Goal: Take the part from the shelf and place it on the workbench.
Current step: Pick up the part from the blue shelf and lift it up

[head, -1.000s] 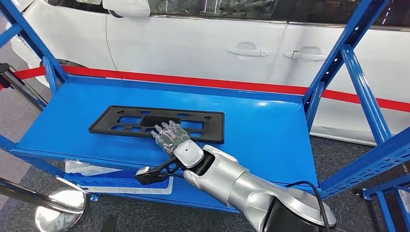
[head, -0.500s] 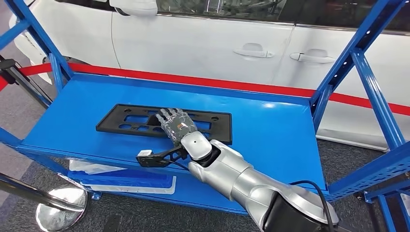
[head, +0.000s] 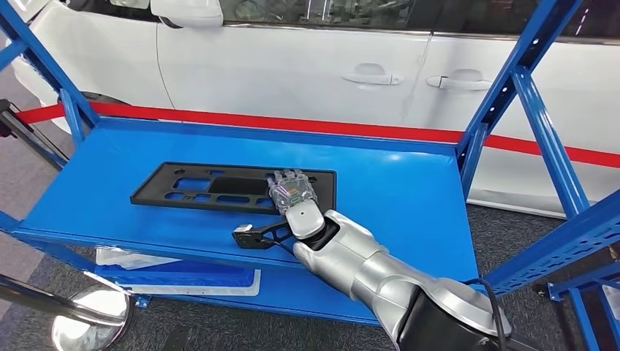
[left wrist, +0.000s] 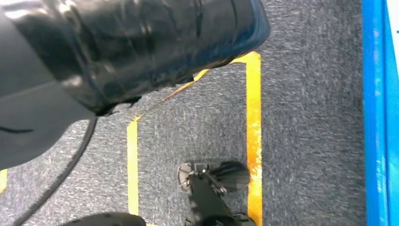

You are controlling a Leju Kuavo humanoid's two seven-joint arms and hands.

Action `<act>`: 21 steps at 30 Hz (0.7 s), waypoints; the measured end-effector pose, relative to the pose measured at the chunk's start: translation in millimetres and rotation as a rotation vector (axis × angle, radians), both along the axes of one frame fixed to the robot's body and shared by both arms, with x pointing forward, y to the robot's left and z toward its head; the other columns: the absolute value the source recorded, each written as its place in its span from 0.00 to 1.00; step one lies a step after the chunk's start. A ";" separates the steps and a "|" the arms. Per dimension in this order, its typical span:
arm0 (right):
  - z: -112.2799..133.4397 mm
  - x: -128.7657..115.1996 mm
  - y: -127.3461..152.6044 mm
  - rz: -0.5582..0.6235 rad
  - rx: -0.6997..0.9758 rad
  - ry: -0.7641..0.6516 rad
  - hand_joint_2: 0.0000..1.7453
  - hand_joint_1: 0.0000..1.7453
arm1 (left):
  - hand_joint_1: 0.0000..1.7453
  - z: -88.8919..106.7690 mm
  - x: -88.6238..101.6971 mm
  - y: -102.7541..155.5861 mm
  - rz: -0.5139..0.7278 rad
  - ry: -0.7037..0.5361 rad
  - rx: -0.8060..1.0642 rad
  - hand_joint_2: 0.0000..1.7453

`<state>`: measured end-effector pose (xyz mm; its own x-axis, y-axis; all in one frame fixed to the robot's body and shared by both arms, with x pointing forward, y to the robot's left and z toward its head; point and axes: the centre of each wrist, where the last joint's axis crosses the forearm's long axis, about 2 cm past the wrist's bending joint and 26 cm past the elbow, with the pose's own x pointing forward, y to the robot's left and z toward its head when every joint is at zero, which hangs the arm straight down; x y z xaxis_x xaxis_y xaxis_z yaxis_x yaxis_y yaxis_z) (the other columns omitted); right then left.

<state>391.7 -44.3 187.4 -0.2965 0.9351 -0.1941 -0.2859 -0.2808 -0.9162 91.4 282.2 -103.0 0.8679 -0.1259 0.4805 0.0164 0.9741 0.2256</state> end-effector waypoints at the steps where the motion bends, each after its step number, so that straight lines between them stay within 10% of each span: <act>1: -0.4 0.5 -0.8 -0.005 -0.009 -0.001 1.00 0.00 | 0.00 0.0 0.1 -0.1 0.000 -0.001 0.000 0.00; 18: -3.1 8.2 -14.5 -0.045 -0.109 -0.077 1.00 0.00 | 0.00 -0.1 -1.0 -3.7 -0.001 -0.005 -0.008 0.00; 21: -3.0 8.7 -15.1 -0.046 -0.112 -0.081 1.00 0.56 | 0.00 -0.1 -1.0 -3.7 -0.001 -0.005 -0.007 0.00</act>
<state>400.4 -59.5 184.4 -0.2332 0.9185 -0.3194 -0.2276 -0.3709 -0.9003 90.4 278.5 -103.1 0.8655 -0.1233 0.4855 0.0165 0.9757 0.2184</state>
